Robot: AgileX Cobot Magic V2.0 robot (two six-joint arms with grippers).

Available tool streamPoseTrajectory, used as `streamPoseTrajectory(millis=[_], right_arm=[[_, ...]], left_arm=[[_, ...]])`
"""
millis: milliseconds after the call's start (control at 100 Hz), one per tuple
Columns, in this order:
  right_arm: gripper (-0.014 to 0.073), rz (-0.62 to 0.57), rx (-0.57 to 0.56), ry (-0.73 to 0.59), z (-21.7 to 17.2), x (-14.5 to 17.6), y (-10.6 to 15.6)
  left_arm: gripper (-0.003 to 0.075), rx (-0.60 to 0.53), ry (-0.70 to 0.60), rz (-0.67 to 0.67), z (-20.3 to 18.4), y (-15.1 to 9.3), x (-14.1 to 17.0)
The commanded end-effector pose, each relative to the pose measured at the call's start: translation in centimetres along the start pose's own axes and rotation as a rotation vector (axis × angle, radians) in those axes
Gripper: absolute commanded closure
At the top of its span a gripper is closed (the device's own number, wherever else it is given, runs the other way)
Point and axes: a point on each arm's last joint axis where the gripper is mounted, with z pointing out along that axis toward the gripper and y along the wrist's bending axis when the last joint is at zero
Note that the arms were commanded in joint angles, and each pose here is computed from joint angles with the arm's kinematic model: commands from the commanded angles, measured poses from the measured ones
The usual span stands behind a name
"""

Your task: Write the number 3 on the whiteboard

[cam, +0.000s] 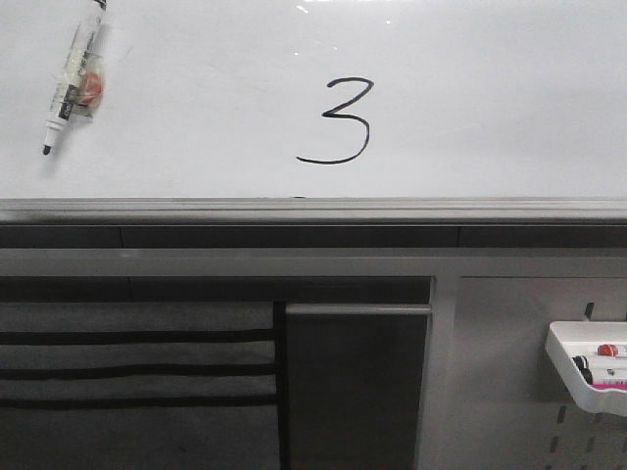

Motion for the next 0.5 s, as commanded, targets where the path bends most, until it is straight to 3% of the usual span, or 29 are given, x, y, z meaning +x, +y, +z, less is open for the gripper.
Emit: streamPoseTrajectory(millis=[0,160,490], right_arm=[[0.052,0.021,0.037,-0.125,-1.4,-0.2,-0.1],[0.0647,0.067,0.06,-0.235,-2.3,2.3,0.0],[0.0657,0.101,0.128,-0.575,-2.8,5.5,-0.4]], left_arm=[[0.051,-0.039,-0.108,-0.021,-1.9,-0.2,-0.1],[0.0736,-0.067,-0.182,-0.087,-3.3,-1.0,2.3],[0.0738,-0.191,-0.44,-0.191,-3.4,-1.3,6.2]])
